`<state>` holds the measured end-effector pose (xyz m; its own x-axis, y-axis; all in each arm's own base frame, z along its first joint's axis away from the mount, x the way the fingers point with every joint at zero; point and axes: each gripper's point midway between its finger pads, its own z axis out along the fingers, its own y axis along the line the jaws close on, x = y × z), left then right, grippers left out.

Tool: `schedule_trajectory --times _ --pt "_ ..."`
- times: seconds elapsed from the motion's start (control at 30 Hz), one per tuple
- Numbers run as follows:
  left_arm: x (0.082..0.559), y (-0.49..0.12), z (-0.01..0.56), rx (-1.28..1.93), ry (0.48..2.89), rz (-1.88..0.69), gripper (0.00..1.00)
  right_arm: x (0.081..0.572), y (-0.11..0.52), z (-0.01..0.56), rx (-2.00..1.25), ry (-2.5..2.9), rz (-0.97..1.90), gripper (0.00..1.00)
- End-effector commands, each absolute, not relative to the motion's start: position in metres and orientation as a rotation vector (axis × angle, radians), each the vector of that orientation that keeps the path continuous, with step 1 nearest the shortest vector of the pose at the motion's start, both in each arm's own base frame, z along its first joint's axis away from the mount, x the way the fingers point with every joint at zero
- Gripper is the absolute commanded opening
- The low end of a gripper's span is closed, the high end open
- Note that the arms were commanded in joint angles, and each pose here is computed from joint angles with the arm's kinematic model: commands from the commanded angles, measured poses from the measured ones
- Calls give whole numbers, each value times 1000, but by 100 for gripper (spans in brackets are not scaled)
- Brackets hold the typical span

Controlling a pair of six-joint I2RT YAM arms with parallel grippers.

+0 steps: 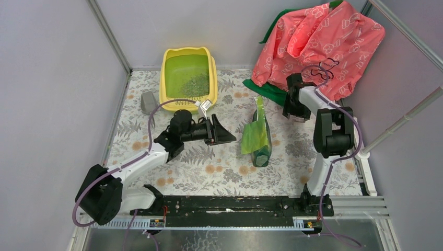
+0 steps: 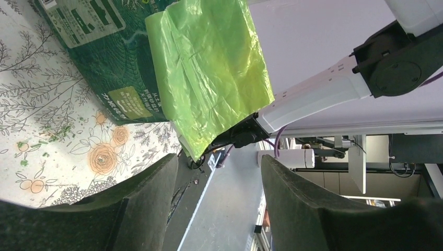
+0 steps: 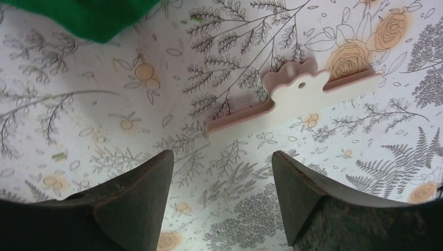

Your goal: Fill the litter box with clean litter

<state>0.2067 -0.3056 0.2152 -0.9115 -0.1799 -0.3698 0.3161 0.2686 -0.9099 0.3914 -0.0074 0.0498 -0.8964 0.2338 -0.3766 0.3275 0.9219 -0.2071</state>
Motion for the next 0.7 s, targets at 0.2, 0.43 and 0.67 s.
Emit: schedule_trajectory --times 0.2,0.43,0.67 --pt "212 -312 228 223 2069 -1716 68 396 -21 29 696 2716 -485 78" --pt "210 -306 225 243 2065 -1734 67 390 -24 19 734 2726 -520 78" --pt "211 -300 227 241 2057 -1738 67 370 -33 19 773 2704 -555 78"
